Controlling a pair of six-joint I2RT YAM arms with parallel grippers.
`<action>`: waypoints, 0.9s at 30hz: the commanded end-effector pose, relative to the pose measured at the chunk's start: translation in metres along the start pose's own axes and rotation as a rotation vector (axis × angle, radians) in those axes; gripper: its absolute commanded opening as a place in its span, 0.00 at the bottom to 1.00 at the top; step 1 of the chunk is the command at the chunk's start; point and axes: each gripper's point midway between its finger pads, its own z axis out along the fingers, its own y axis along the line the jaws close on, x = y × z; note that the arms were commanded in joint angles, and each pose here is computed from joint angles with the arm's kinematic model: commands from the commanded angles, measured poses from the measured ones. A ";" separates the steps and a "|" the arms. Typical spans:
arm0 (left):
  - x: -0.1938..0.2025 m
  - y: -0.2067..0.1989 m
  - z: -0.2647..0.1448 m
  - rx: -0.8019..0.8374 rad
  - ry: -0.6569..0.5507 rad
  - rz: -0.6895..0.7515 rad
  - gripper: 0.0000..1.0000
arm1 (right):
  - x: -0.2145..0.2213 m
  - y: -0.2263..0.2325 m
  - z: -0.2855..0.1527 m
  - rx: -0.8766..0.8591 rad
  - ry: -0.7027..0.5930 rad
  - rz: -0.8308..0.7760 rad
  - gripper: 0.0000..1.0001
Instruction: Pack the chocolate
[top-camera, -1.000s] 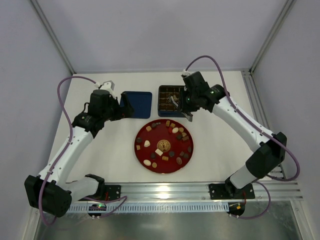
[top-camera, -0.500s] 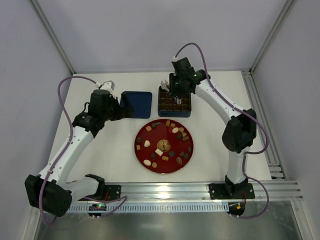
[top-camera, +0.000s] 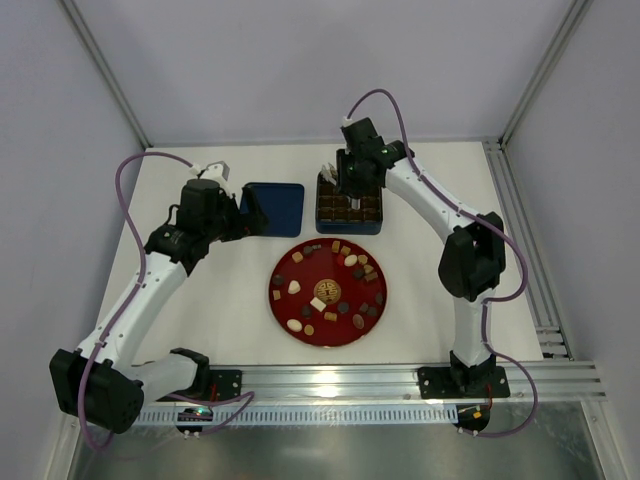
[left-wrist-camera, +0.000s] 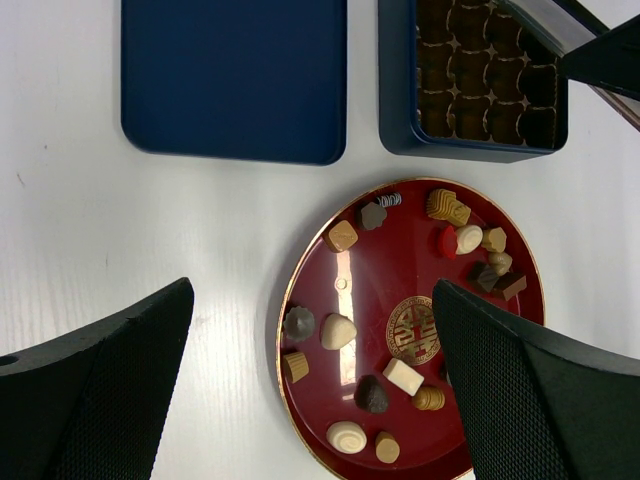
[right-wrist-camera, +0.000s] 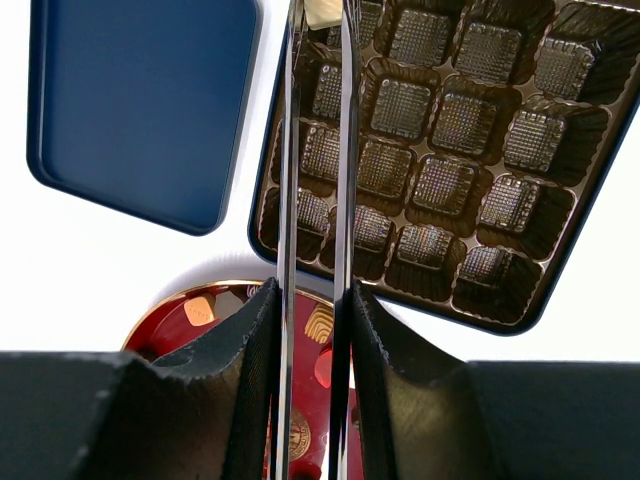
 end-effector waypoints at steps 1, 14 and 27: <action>-0.008 0.001 0.001 -0.004 -0.030 0.008 1.00 | -0.023 0.007 -0.001 -0.026 -0.072 -0.008 0.34; -0.009 0.001 0.000 -0.002 -0.033 0.009 1.00 | -0.018 0.004 0.008 -0.012 -0.062 -0.005 0.40; -0.008 0.000 0.000 0.000 -0.032 0.010 1.00 | -0.026 0.004 -0.003 -0.005 -0.084 -0.008 0.43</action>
